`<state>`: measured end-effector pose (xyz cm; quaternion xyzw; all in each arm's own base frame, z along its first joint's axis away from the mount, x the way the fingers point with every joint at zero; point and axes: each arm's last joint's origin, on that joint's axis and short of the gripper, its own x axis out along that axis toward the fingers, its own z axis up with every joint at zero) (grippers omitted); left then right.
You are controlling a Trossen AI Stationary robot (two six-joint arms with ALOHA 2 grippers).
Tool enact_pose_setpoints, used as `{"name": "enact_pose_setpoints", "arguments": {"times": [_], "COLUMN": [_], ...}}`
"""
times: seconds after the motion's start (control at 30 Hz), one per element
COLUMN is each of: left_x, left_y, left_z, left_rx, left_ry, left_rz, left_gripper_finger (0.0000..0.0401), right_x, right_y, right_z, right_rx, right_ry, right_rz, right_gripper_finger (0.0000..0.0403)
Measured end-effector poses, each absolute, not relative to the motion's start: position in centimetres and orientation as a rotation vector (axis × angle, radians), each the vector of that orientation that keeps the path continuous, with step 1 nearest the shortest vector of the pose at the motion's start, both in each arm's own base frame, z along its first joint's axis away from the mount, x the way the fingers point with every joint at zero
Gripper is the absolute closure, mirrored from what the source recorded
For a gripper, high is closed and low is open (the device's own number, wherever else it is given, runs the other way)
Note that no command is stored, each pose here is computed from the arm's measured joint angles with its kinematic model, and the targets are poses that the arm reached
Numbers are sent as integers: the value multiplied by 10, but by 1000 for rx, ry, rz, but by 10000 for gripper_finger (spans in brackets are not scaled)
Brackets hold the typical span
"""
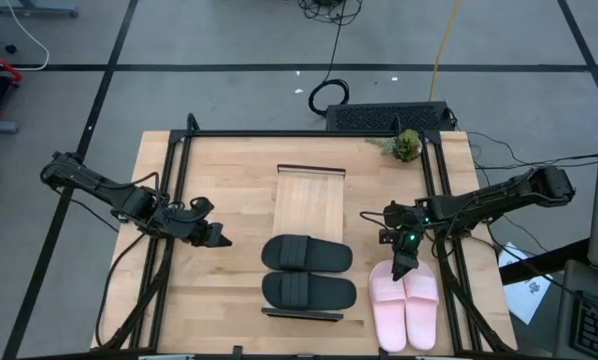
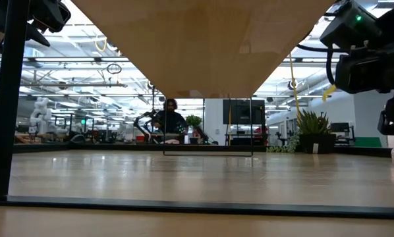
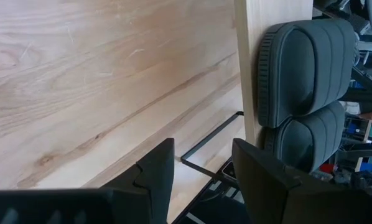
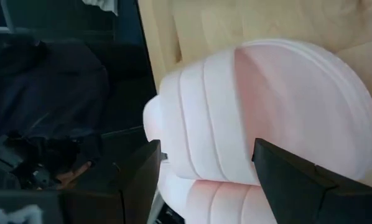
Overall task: Pick and place slides into the shelf
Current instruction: Put the right pink slipper on the shelf
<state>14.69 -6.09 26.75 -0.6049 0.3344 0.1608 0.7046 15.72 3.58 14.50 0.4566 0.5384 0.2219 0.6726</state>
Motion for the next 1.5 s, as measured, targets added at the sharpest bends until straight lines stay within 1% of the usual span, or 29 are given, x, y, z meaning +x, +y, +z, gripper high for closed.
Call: {"name": "enact_pose_setpoints", "arguments": {"times": [0.4, 0.77, 0.9, 1.03, 1.2, 1.3, 1.5], "left_x": [147, 146, 146, 146, 146, 146, 146], "left_y": [-61, -60, -60, -60, -60, -60, -60], "left_z": [267, 266, 266, 266, 266, 266, 266], "left_rx": [-1295, -1282, -1273, -1259, -1231, -1220, -1208], "left_ry": [750, 761, 761, 763, 766, 766, 767], "left_rz": [336, 346, 341, 335, 322, 317, 312], "left_gripper_finger": [240, 240, 240, 240, 240, 240, 240], "right_x": [153, 150, 144, 137, 121, 113, 94], "right_y": [48, 48, 47, 51, 65, 74, 94], "right_z": [150, 156, 163, 173, 183, 190, 194], "right_rx": [1066, 1093, 1151, 1214, 1285, 1323, 1370], "right_ry": [1270, 1247, 1242, 1239, 1300, 1280, 1228], "right_rz": [509, 489, 467, 464, 440, 412, 298], "right_gripper_finger": [156, 156, 156, 156, 156, 156, 156]}}
